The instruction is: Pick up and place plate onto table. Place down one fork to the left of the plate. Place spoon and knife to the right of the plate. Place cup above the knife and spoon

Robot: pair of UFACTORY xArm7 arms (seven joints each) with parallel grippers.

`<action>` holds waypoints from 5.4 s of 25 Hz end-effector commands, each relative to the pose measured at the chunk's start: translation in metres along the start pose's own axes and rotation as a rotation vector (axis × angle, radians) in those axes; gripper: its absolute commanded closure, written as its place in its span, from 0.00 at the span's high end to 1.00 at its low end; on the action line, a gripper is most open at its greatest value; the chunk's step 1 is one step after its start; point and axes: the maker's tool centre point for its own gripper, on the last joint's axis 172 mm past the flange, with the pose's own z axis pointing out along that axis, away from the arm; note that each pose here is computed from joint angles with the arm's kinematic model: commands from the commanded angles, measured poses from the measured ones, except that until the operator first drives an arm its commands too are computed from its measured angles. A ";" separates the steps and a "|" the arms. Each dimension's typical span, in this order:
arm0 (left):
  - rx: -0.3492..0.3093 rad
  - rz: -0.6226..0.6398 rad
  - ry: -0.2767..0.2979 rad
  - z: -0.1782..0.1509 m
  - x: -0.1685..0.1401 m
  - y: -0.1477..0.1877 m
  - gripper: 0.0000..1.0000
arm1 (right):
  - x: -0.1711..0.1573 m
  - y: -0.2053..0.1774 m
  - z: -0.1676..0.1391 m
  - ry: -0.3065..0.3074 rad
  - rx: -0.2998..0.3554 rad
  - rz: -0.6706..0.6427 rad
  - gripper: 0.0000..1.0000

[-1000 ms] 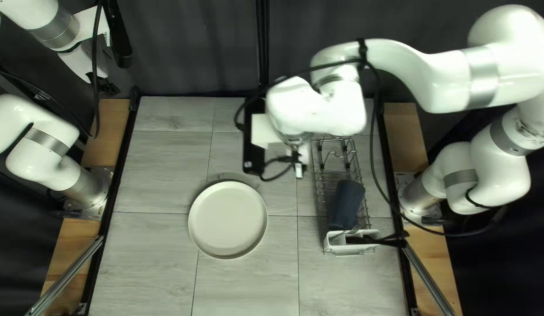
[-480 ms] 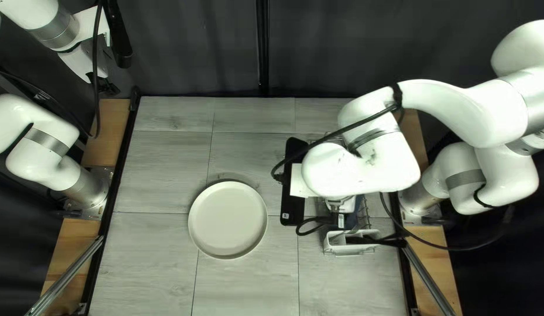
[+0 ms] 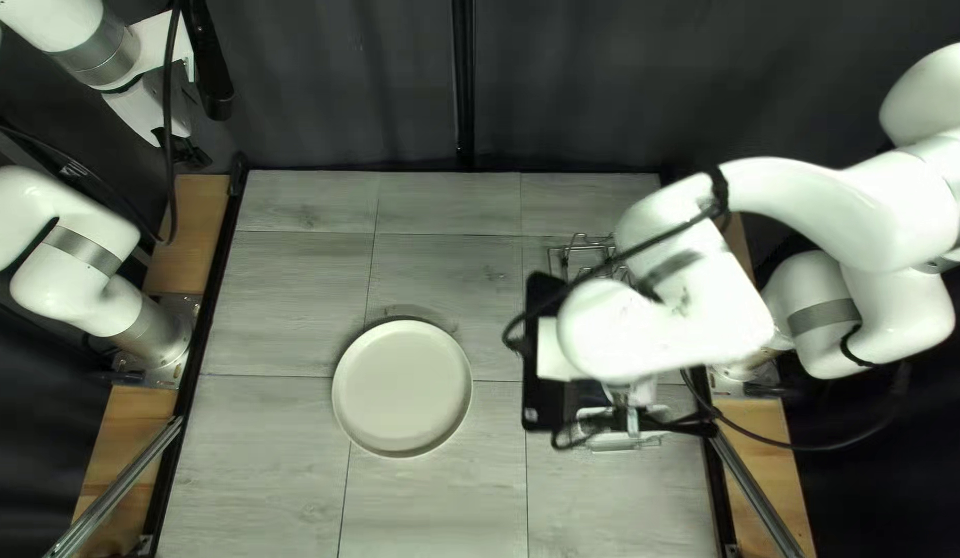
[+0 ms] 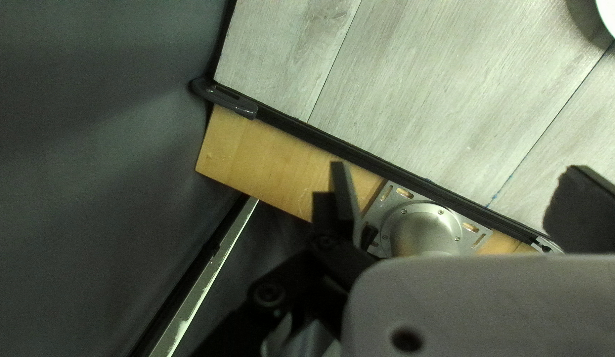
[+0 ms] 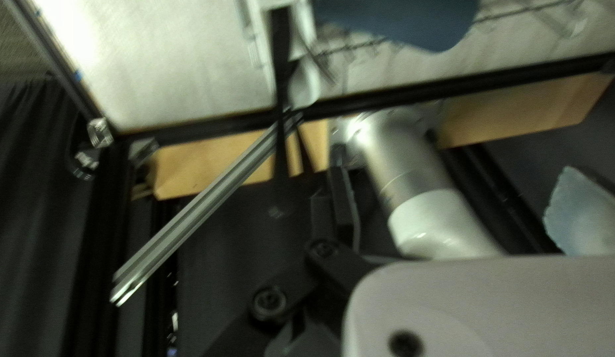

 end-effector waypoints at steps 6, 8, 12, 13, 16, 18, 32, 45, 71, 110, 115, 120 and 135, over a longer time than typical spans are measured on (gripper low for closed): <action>0.000 0.000 0.000 0.000 0.000 0.000 1.00 | -0.011 -0.034 0.027 -0.007 0.027 0.016 1.00; 0.000 0.000 0.000 0.000 0.000 0.000 1.00 | -0.012 -0.035 0.032 -0.005 0.030 0.019 1.00; 0.000 0.000 0.000 0.000 0.000 0.000 1.00 | -0.009 -0.041 0.043 0.020 0.030 0.032 1.00; 0.000 0.000 0.000 0.000 0.000 0.000 1.00 | -0.009 -0.041 0.044 0.024 0.029 0.033 1.00; 0.000 0.000 0.000 0.000 0.000 0.000 1.00 | -0.014 -0.037 0.051 0.042 0.023 0.040 1.00; 0.000 0.000 0.000 0.000 0.000 0.000 1.00 | -0.016 -0.036 0.057 0.049 0.022 0.039 1.00; 0.000 0.000 0.000 0.000 0.000 0.000 1.00 | -0.033 -0.037 0.108 0.031 -0.008 -0.012 1.00; 0.000 0.000 0.000 0.000 0.000 0.000 1.00 | -0.036 -0.040 0.135 -0.074 0.004 0.024 0.68; 0.000 0.000 0.000 0.000 0.000 0.000 1.00 | -0.092 -0.003 0.034 -0.197 -0.096 0.140 0.00; 0.000 0.000 0.000 0.000 0.000 0.000 1.00 | 0.081 0.001 -0.093 0.082 0.318 0.678 0.00; 0.000 0.000 0.000 0.000 0.000 0.000 1.00 | 0.098 0.001 -0.087 0.126 0.354 0.607 0.00; 0.000 0.000 0.000 0.000 0.000 0.000 1.00 | 0.130 -0.017 -0.074 0.095 0.287 0.878 0.00; 0.000 0.000 0.000 0.000 0.000 0.000 1.00 | 0.176 -0.029 -0.039 0.049 0.281 1.194 0.00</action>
